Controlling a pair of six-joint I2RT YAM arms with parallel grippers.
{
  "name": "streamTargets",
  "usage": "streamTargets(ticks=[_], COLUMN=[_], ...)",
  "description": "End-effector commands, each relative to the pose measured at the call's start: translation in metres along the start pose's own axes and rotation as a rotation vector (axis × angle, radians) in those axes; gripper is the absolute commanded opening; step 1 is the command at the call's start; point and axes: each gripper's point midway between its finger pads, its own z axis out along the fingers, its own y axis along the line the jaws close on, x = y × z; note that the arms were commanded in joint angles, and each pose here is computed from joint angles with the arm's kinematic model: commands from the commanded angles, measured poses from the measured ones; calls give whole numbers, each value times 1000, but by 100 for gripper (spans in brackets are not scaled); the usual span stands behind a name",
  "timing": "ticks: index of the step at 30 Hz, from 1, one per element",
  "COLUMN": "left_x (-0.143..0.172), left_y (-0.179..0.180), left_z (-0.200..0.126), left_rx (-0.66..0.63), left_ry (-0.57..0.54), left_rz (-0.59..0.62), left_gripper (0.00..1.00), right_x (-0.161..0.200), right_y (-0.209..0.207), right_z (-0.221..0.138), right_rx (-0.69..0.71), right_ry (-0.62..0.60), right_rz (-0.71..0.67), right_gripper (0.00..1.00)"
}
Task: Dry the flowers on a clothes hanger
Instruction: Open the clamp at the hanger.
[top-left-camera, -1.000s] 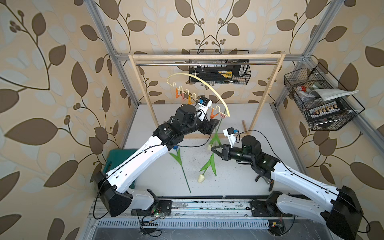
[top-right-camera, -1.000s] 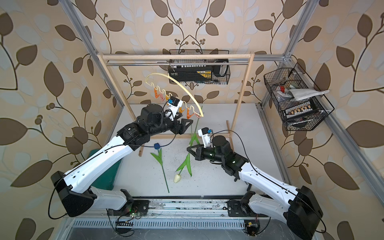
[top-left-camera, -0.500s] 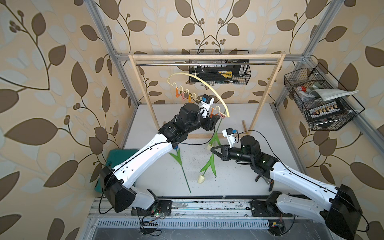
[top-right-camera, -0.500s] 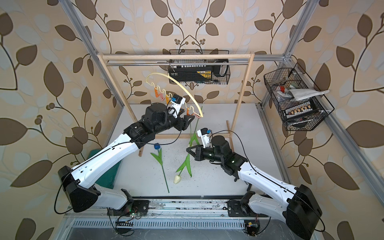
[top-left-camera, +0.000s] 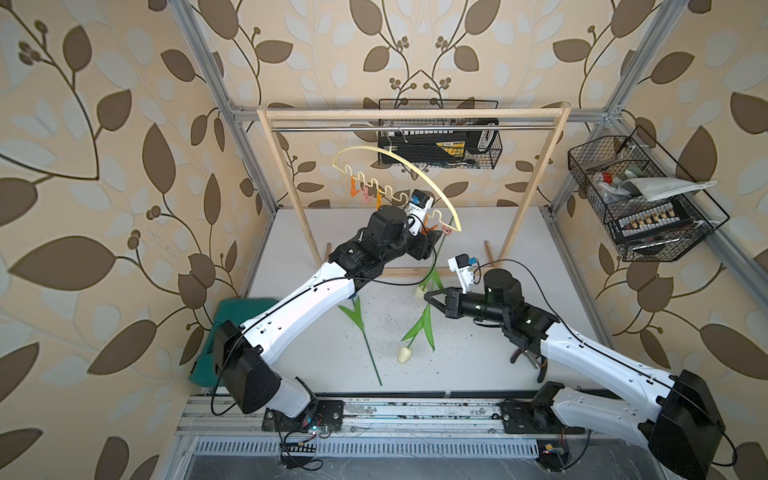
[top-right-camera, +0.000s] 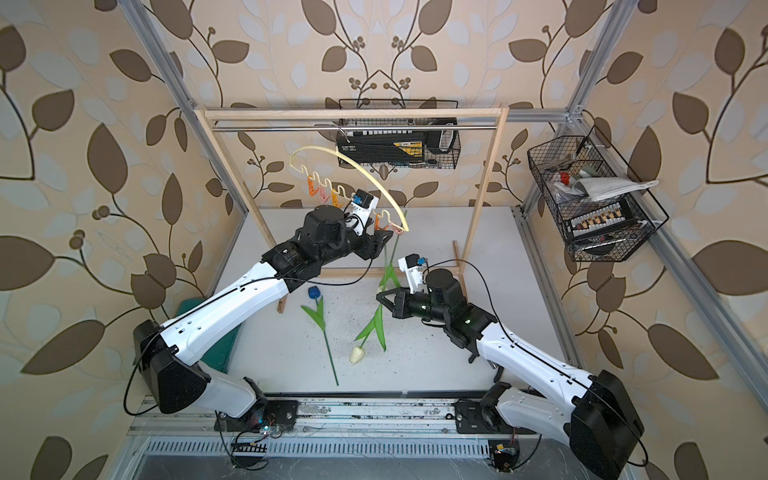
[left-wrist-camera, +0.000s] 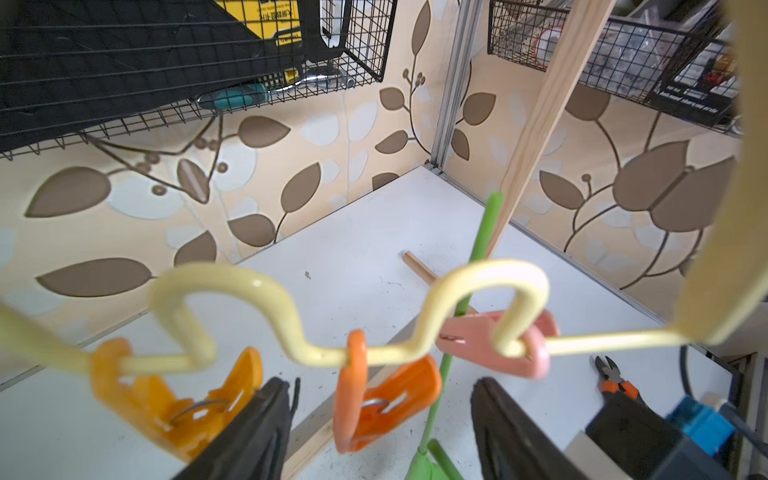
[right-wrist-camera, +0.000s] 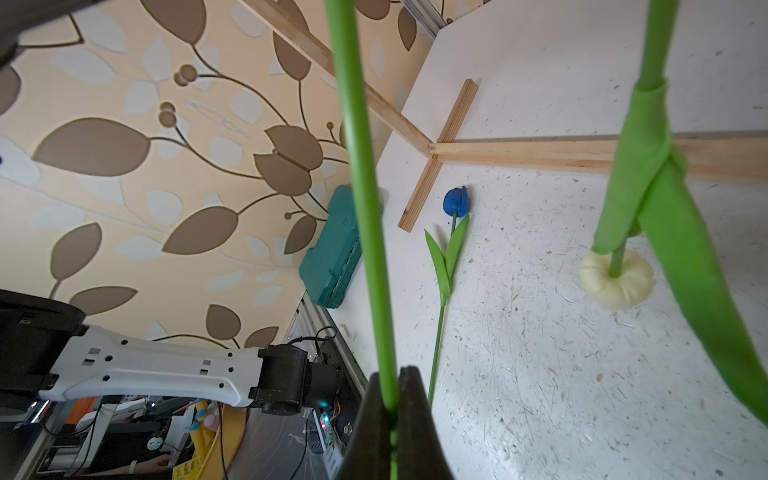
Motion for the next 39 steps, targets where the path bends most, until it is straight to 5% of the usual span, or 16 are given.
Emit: streamTargets(ticks=[1,30,39], left_x=[-26,-33,-34], left_y=[-1,13,10], left_z=[-3,13,15], left_rx=[-8,-92,-103], left_ry=[-77,-118,-118], left_rz=[24,42,58], left_gripper=[71,69,58], right_x=[2,-1,0], right_y=[-1,8,7], right_z=[0,-6,-4], right_rx=[-13,-38,-43], right_ry=[6,-6,1], right_rz=[6,20,20], right_gripper=[0,0,0])
